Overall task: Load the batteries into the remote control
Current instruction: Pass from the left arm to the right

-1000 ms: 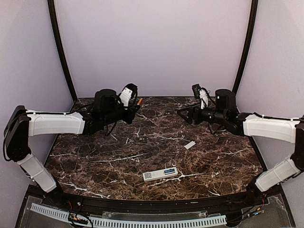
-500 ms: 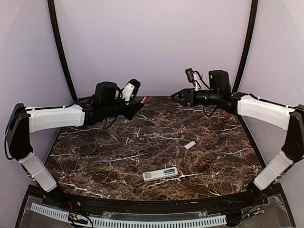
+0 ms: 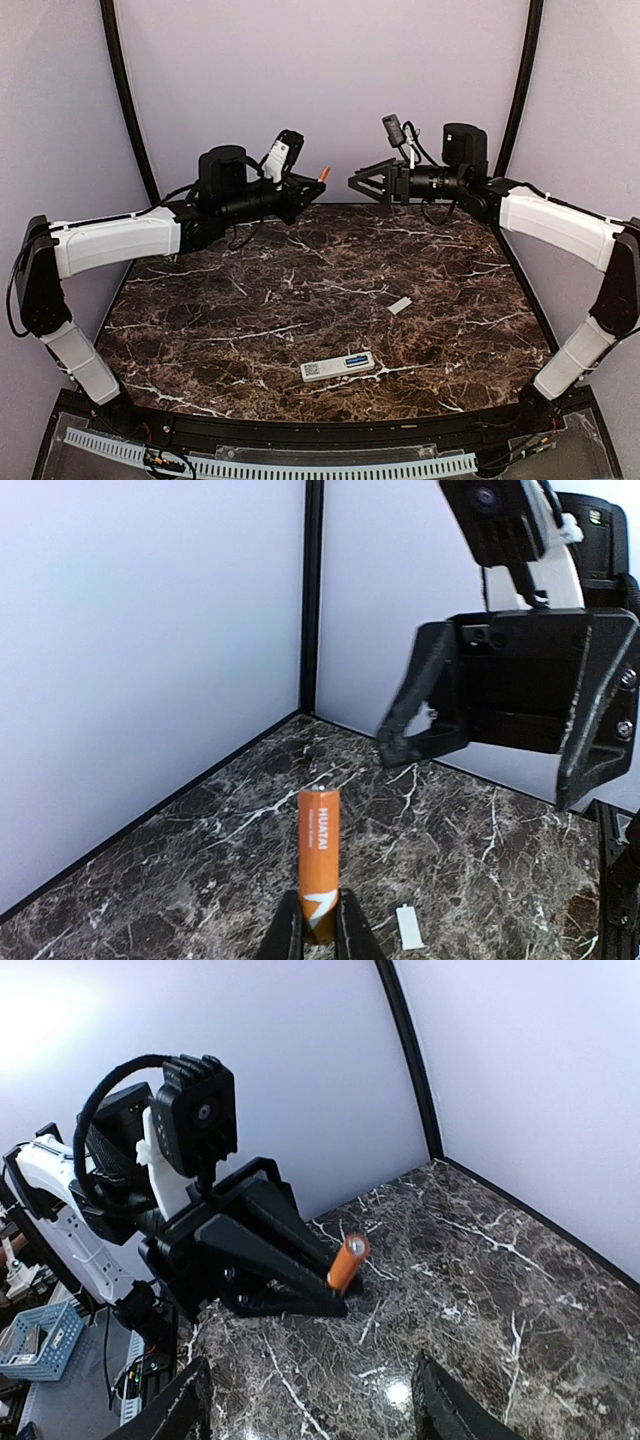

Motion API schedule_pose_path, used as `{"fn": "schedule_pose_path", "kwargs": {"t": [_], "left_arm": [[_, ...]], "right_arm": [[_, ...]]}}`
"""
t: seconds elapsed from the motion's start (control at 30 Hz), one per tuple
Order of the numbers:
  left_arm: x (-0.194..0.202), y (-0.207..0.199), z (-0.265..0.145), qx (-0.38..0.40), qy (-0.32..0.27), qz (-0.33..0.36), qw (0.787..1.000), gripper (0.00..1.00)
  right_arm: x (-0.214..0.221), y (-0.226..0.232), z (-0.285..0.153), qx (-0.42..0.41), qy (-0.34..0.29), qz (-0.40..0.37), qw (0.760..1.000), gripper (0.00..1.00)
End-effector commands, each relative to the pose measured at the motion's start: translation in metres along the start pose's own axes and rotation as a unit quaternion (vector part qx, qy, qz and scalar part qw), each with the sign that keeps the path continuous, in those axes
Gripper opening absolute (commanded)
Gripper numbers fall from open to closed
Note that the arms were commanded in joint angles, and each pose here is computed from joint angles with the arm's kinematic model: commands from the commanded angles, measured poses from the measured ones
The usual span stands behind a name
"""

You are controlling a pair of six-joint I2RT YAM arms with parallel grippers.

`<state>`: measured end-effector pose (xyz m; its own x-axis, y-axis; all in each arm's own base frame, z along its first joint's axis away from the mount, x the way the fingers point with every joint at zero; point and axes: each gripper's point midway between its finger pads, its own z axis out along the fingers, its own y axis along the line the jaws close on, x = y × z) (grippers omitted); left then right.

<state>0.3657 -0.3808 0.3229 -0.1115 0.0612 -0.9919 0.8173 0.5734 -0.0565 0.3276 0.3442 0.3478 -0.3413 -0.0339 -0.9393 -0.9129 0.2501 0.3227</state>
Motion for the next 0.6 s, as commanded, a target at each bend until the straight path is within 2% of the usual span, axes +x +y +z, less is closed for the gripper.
{"fn": "schedule_pose_path", "kwargs": {"t": [0.0, 0.2, 0.4, 0.57], "left_arm": [[-0.023, -0.025, 0.009, 0.023, -0.034, 0.022, 0.999, 0.00], [-0.047, -0.032, 0.012, 0.036, -0.063, 0.029, 0.997, 0.00], [-0.054, -0.043, 0.015, 0.064, -0.074, 0.022, 0.995, 0.00], [-0.054, -0.051, 0.015, 0.074, -0.074, 0.016, 0.994, 0.00]], "right_arm": [[-0.033, 0.017, 0.006, -0.067, -0.031, -0.026, 0.997, 0.63], [-0.050, 0.018, 0.005, -0.077, -0.051, -0.017, 0.996, 0.54], [-0.048, 0.021, 0.001, -0.083, -0.050, 0.005, 0.995, 0.35], [-0.047, 0.018, 0.001, -0.073, -0.057, 0.018, 0.996, 0.33]]}}
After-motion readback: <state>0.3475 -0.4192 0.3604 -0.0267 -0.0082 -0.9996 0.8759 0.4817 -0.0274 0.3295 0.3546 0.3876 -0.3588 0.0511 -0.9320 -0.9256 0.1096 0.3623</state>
